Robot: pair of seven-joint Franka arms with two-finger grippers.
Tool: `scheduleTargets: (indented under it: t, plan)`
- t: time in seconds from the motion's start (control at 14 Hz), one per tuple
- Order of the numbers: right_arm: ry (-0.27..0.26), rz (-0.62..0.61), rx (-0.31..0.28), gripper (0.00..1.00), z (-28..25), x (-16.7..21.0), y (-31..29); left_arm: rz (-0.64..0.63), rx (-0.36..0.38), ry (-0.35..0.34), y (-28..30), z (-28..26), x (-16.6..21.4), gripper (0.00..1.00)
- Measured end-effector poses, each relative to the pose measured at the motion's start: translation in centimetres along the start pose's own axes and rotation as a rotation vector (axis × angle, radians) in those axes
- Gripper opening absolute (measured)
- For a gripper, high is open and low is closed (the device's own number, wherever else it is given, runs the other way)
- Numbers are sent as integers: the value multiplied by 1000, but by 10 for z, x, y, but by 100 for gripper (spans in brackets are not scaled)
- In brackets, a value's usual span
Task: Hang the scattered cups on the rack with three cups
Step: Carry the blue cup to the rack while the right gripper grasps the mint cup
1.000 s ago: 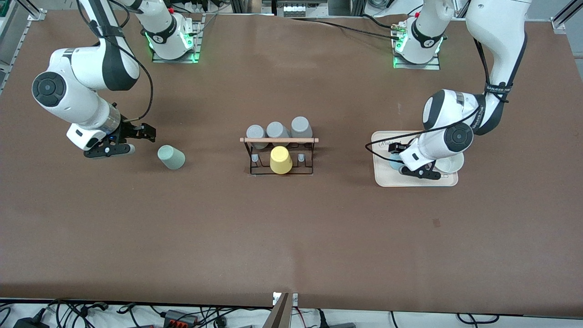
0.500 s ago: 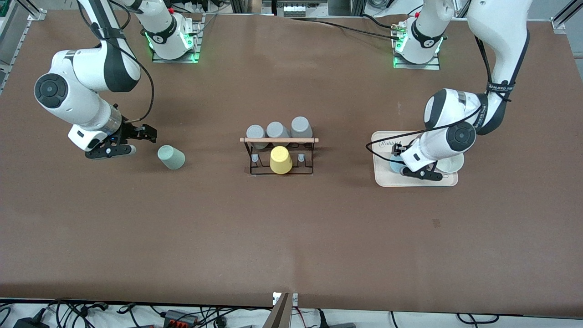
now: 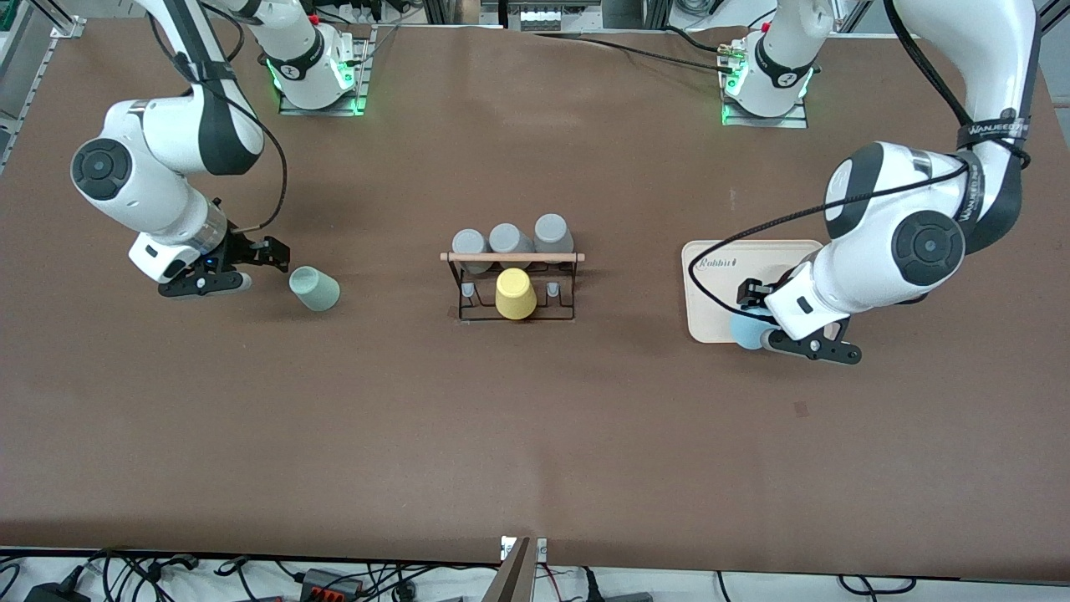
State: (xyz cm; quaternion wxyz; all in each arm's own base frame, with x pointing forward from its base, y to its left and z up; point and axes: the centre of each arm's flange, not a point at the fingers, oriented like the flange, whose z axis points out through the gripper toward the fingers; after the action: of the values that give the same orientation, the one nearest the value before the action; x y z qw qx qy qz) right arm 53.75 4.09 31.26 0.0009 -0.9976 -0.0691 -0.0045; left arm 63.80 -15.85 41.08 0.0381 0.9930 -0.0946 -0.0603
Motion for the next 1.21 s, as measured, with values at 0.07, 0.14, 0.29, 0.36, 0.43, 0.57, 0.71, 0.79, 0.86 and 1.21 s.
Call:
scheduleTargets:
  t: [0.07, 0.14, 0.29, 0.36, 0.43, 0.57, 0.71, 0.79, 0.86, 1.21]
  plan:
    - [12, -4, -1, 100, 10, 1, -2, 26, -10, 5, 19, -6, 5, 65]
    - [23, -10, -1, 100, 18, 3, -5, 56, -28, 9, 45, -8, 9, 65]
    - [32, -31, -1, 100, 35, 6, -17, 127, -42, 7, 99, -3, 8, 65]
    - [33, -38, -1, 100, 40, 7, -21, 155, -43, 9, 122, -1, 7, 65]
    - [31, -43, 0, 100, 44, 7, -23, 167, -43, 16, 141, -2, 8, 65]
    - [24, -52, 0, 100, 51, 7, -28, 171, -48, 39, 167, -7, 11, 65]
    - [13, -60, 1, 100, 58, 6, -32, 185, -55, 61, 189, -12, 16, 65]
    - [7, -61, 1, 100, 63, 6, -33, 200, -57, 66, 201, -11, 16, 65]
    - [2, -62, 1, 100, 66, 5, -33, 212, -57, 64, 214, -8, 14, 65]
    - [0, -64, 1, 100, 77, 4, -35, 224, -48, 29, 278, 17, -7, 65]
